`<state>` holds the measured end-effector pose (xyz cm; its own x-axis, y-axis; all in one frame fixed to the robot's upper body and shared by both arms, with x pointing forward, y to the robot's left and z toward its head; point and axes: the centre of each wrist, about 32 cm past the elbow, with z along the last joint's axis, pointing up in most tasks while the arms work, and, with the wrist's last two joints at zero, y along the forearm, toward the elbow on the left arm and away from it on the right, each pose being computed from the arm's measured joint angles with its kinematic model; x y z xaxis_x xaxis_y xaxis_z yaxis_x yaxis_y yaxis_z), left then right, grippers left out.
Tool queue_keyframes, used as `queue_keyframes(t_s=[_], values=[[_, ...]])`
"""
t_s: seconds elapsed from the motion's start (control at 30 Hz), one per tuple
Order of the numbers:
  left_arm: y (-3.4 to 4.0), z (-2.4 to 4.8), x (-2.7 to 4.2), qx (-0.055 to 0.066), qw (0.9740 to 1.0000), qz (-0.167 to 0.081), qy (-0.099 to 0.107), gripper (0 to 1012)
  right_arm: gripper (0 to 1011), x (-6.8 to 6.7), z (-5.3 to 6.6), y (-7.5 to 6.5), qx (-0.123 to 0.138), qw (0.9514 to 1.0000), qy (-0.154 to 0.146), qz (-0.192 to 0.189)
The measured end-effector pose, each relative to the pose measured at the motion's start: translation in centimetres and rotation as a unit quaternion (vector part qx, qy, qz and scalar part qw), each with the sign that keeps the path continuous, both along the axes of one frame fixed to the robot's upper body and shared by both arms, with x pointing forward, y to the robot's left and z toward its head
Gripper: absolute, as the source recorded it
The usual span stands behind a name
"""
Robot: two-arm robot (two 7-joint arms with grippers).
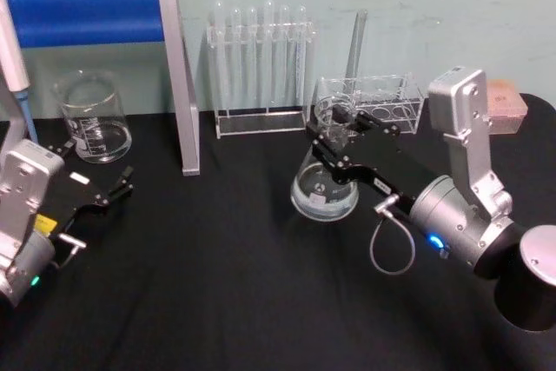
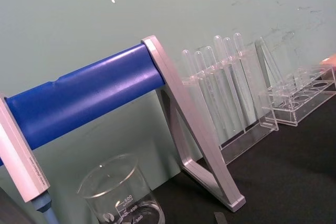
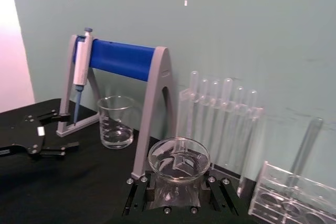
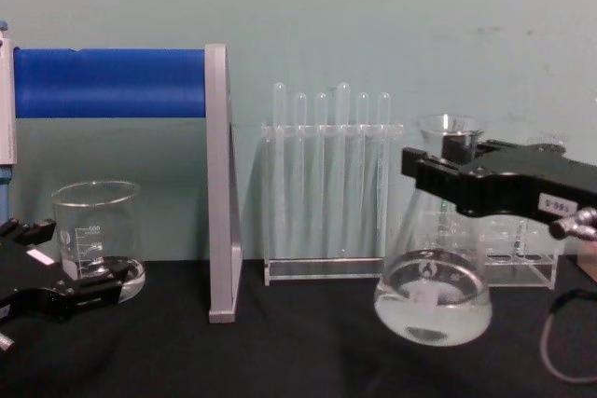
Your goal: Grasp the erlenmeyer flask with one hand, shake it three times, then place it back.
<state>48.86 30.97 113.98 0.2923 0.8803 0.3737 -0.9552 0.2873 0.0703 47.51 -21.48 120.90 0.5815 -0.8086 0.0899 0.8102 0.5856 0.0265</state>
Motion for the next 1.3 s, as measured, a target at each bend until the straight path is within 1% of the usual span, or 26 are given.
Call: queue_keyframes(t_s=[0.13,0.23,0.27,0.33,0.4,0.47,0.57,0.6,0.8,1.1,1.3], values=[[0.0,0.0,0.0,0.0,1.0,0.0,0.0,1001,449,0.0,-0.1,0.7,0.0,0.9999,0.001,0.013],[0.0,0.0,0.0,0.0,1.0,0.0,0.0,1001,449,-0.1,-0.1,1.6,-0.001,0.9995,0.001,0.031],[0.0,0.0,0.0,0.0,1.0,0.0,0.0,1001,449,-0.1,-0.1,1.6,-0.001,0.9995,0.001,0.031],[0.0,0.0,0.0,0.0,1.0,0.0,0.0,1001,449,-0.3,-0.2,2.5,-0.002,0.9988,0.002,0.049],[0.0,0.0,0.0,0.0,1.0,0.0,0.0,1001,449,-0.4,-0.2,3.0,-0.003,0.9983,0.003,0.058],[0.0,0.0,0.0,0.0,1.0,0.0,0.0,1001,449,-0.6,-0.2,3.7,-0.003,0.9973,0.004,0.074],[0.0,0.0,0.0,0.0,1.0,0.0,0.0,1001,449,-0.9,-0.2,4.4,-0.002,0.9962,0.005,0.087],[0.0,0.0,0.0,0.0,1.0,0.0,0.0,1001,449,-1.0,-0.2,4.8,-0.002,0.9953,0.005,0.097],[0.0,0.0,0.0,0.0,1.0,0.0,0.0,1001,449,-1.6,-0.3,6.3,0.002,0.9916,0.008,0.129],[0.0,0.0,0.0,0.0,1.0,0.0,0.0,1001,450,-2.2,-0.4,7.6,0.001,0.9868,0.012,0.161],[0.0,0.0,0.0,0.0,1.0,0.0,0.0,1001,449,-2.2,-0.4,7.8,0.001,0.9863,0.013,0.165]])
